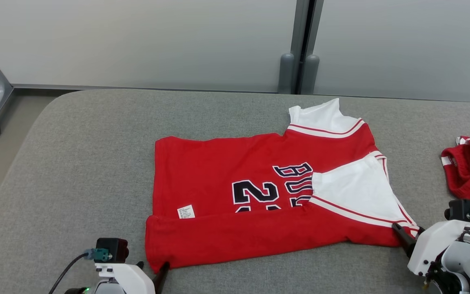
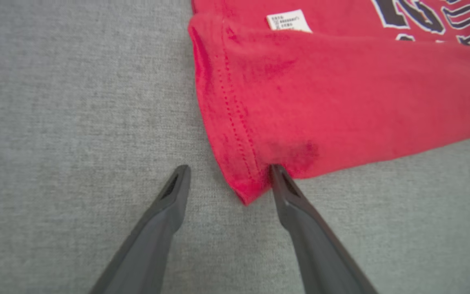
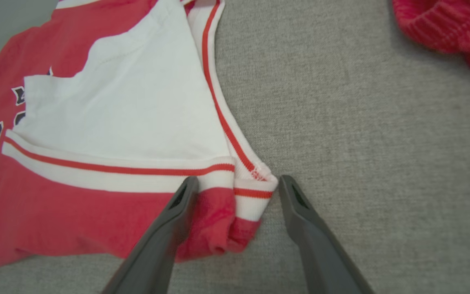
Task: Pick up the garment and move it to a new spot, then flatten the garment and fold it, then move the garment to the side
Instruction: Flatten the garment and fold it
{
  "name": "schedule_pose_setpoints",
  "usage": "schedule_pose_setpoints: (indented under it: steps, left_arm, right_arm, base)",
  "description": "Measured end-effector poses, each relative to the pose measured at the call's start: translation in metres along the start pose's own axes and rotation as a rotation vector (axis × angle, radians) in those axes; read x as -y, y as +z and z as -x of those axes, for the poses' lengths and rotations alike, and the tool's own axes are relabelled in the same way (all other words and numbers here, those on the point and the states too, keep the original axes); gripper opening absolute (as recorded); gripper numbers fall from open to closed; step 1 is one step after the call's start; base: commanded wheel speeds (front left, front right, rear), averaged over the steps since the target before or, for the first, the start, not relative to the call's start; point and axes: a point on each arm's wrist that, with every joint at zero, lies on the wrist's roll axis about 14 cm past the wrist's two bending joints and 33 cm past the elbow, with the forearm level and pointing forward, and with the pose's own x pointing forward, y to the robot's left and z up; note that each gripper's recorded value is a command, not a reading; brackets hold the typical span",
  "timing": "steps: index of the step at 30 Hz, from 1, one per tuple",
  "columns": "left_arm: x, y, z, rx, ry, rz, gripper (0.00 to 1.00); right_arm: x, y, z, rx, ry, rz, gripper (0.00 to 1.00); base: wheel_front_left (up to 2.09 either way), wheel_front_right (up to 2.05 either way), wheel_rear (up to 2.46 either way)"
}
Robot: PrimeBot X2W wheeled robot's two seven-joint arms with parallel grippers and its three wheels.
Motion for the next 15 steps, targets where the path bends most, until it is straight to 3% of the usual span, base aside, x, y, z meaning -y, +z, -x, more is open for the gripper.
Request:
schedule_pose_setpoints:
  steps: [3,4,5,6,7,8,15]
  left_arm:
    - [0.001,0.003,-0.004,-0.025,-0.004,-0.005,1.0]
    - [0.002,0.001,-0.005,-0.043,-0.011,-0.007,0.88]
    - [0.002,0.001,-0.005,-0.055,-0.011,-0.01,0.58]
    - [0.003,0.001,-0.005,-0.061,-0.017,-0.014,0.24]
    - [0.003,0.001,-0.006,-0.061,-0.016,-0.014,0.0]
    - [0.003,0.001,-0.006,-0.06,-0.016,-0.014,0.0]
    - [0.005,0.002,0.0,-0.046,-0.035,-0.026,0.0]
  right_arm:
    - [-0.001,0.0,0.0,-0.012,0.003,-0.002,0.98]
    - [-0.002,0.0,0.0,-0.021,0.005,-0.003,0.81]
    - [-0.003,-0.001,0.001,-0.031,0.008,-0.003,0.49]
    - [-0.004,-0.003,0.001,-0.041,0.011,-0.004,0.38]
    - [-0.005,-0.004,0.002,-0.046,0.014,-0.004,0.04]
    - [-0.008,-0.004,0.002,-0.046,0.019,-0.004,0.0]
    - [-0.013,0.001,0.01,-0.011,0.035,-0.008,0.0]
  base:
    - [0.0,0.0,0.0]
    - [0.0,0.0,0.0]
    - [0.0,0.0,0.0]
    - [0.0,0.0,0.0]
    - [0.0,0.0,0.0]
    - [0.0,0.0,0.0]
    - [0.0,0.0,0.0]
